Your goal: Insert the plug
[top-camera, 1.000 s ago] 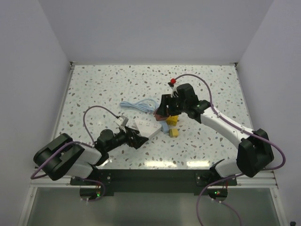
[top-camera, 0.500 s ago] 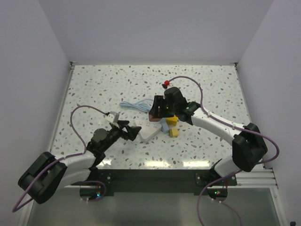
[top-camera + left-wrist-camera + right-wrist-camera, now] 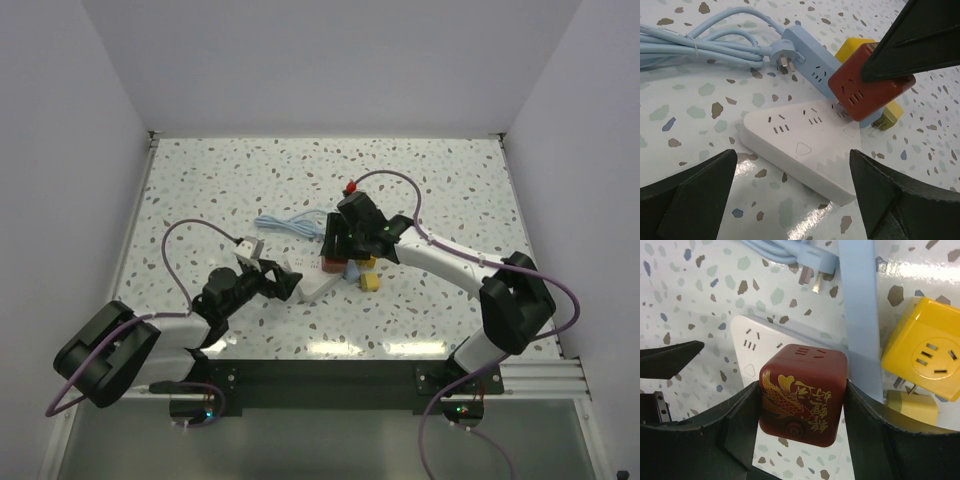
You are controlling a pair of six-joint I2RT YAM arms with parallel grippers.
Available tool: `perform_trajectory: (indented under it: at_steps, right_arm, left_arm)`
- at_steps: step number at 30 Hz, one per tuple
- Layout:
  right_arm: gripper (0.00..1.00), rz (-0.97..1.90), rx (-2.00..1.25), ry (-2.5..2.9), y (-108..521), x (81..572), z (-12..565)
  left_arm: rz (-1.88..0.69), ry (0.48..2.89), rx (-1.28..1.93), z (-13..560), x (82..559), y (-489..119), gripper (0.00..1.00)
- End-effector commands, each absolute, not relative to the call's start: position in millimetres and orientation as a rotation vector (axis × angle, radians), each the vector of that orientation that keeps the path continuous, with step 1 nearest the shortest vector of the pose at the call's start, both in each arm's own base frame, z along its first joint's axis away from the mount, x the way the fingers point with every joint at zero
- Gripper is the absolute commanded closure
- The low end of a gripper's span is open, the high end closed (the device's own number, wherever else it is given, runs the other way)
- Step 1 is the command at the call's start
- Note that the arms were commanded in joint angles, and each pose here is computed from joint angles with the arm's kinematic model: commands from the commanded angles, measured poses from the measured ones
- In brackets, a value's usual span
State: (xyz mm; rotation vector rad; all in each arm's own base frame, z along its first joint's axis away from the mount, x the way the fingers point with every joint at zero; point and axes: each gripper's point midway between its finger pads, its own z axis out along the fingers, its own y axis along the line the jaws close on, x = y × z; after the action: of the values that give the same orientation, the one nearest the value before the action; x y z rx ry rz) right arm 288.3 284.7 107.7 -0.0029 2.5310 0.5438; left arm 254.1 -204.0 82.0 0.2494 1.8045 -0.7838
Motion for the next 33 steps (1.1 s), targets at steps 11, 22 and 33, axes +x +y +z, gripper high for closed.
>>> perform_trajectory:
  at_steps: [11, 22, 33]
  right_arm:
    - [1.0, 0.503, 0.075, 2.524, 286, 295, 124]
    - [1.0, 0.526, 0.118, 2.527, 292, 297, 119]
    - [1.0, 0.515, 0.137, 2.529, 299, 292, 121]
  left_arm:
    - [-0.759, 1.762, 0.293, 89, 266, -208, 0.0]
    - [-0.766, 1.77, 0.302, 84, 267, -212, 0.0]
    - [-0.749, 1.786, 0.303, 78, 267, -209, 0.0]
